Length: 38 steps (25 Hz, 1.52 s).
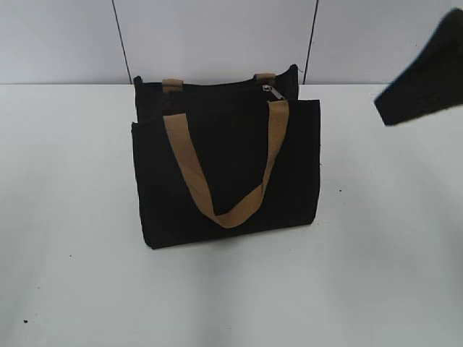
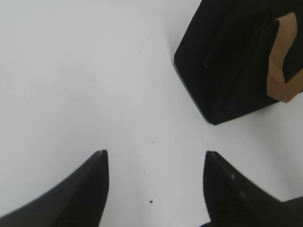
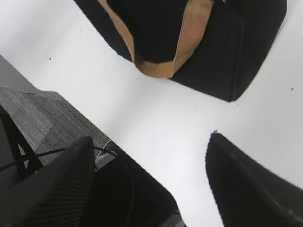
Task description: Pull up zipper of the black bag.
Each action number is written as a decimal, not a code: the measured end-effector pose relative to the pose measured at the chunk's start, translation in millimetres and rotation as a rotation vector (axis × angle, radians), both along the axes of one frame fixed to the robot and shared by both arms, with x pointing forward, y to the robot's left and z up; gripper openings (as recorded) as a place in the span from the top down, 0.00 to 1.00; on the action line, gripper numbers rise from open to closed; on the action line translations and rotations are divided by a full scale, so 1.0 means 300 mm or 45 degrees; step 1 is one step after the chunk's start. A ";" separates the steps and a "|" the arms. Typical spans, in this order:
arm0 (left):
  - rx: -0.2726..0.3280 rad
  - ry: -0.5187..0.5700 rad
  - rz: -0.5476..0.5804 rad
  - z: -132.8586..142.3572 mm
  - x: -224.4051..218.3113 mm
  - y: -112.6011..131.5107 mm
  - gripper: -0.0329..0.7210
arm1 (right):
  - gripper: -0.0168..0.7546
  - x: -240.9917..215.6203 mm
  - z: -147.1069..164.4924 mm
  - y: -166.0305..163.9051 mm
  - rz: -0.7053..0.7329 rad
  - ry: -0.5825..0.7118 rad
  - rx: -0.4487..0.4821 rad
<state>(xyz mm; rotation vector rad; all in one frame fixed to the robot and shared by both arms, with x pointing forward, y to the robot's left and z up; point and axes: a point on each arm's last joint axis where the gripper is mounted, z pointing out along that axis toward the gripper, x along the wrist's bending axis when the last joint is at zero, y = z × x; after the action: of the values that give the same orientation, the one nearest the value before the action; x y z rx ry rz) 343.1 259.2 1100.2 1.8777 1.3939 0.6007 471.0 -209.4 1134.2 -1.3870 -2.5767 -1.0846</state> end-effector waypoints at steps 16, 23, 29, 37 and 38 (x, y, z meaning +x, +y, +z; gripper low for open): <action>0.012 -0.033 -0.061 -0.043 -0.319 0.142 0.32 | 0.25 -0.640 -0.230 -0.166 -0.268 -0.237 -0.075; -0.026 -0.129 -0.116 -0.126 -0.392 0.165 0.32 | 0.25 -0.773 -0.246 -0.241 -0.465 -0.481 -0.145; -0.047 -0.212 -0.124 -0.128 -0.406 0.172 0.32 | 0.25 -0.769 -0.236 -0.265 -0.537 -0.596 -0.191; -0.071 -0.302 -0.119 -0.136 -0.376 0.160 0.32 | 0.25 -0.745 -0.234 -0.265 -0.567 -0.685 -0.163; -0.070 -0.303 -0.120 -0.138 -0.374 0.159 0.32 | 0.25 -0.742 -0.248 -0.265 -0.564 -0.664 -0.174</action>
<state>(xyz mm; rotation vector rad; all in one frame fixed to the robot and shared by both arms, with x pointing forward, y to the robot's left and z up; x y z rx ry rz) 230.8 306.9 1058.7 1.7536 1.1513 0.7062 248.5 -288.8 1059.7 -2.0114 -2.7891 -1.5306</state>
